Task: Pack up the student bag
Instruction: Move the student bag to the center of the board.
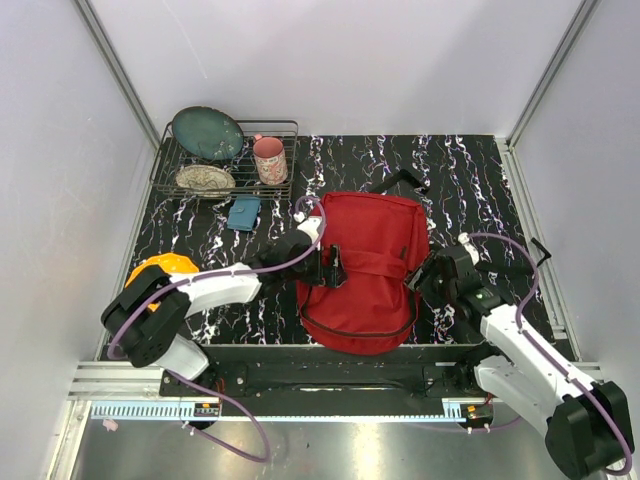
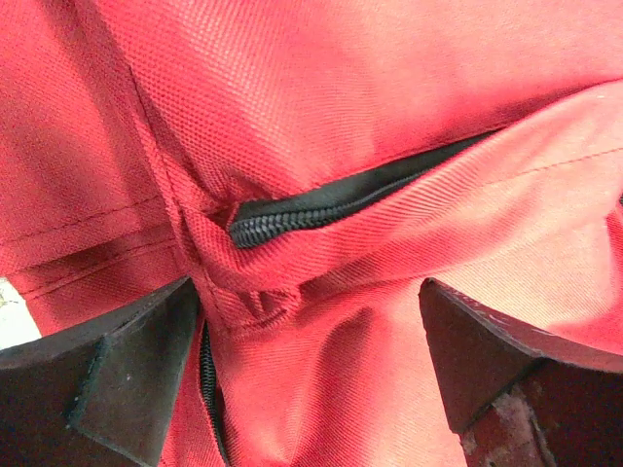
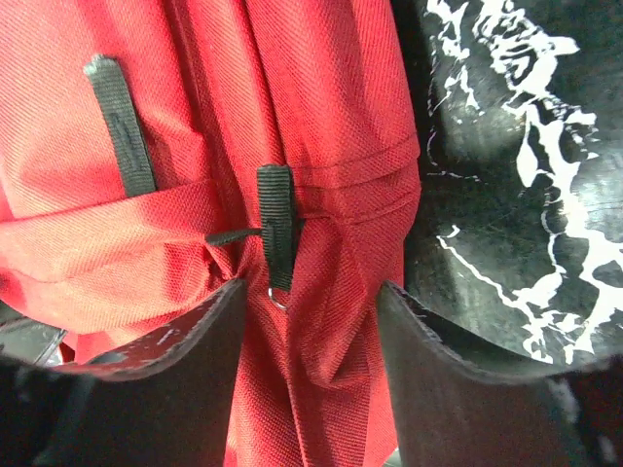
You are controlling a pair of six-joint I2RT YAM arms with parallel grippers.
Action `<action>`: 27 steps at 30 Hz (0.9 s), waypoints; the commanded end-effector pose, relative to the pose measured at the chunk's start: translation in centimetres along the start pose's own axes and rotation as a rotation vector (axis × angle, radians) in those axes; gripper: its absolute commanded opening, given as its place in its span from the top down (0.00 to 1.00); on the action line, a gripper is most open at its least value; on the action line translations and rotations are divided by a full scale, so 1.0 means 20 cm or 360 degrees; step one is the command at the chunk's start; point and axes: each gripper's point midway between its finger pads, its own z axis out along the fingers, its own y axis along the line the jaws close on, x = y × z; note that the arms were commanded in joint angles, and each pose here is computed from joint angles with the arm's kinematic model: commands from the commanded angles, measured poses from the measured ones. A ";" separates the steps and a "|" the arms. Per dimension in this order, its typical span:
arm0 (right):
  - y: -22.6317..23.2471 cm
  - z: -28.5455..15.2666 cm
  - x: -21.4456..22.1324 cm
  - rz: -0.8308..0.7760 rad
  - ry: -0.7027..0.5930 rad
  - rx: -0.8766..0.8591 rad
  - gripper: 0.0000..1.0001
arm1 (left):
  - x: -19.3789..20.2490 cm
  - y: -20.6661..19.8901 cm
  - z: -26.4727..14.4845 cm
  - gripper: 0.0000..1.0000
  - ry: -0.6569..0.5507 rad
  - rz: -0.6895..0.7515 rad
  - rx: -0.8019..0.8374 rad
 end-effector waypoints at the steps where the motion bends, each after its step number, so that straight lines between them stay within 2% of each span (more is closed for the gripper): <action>1: 0.09 -0.12 -0.22 -0.0131 -0.0187 0.0062 0.30 | -0.06 -0.12 -0.10 0.01 -0.0107 0.0022 0.0184; 5: 0.07 -0.21 -0.32 -0.0189 -0.0275 0.0164 0.22 | -0.04 -0.06 -0.23 0.01 -0.0186 -0.0003 0.0118; 10: 0.17 -0.32 -0.44 -0.0185 -0.0385 0.0109 0.21 | 0.02 0.01 -0.30 0.01 -0.0192 -0.0001 0.0051; 14: 0.27 -0.35 -0.49 -0.0176 -0.0429 0.0008 0.23 | -0.03 0.01 -0.37 0.01 -0.0277 0.0013 0.0045; 18: 0.31 -0.30 -0.51 -0.0228 -0.0391 0.0024 0.26 | -0.09 0.05 -0.40 0.01 -0.0378 0.0008 -0.0023; 19: 0.33 -0.28 -0.51 -0.0235 -0.0372 0.0017 0.31 | -0.08 0.05 -0.39 0.01 -0.0377 0.0012 -0.0022; 24: 0.37 -0.14 -0.49 -0.0250 -0.0268 -0.0001 0.44 | -0.01 0.06 -0.30 0.01 -0.0244 0.0017 -0.0016; 27: 0.41 -0.05 -0.45 -0.0232 -0.0181 -0.0044 0.47 | 0.04 0.04 -0.25 0.01 -0.0183 -0.0023 0.0022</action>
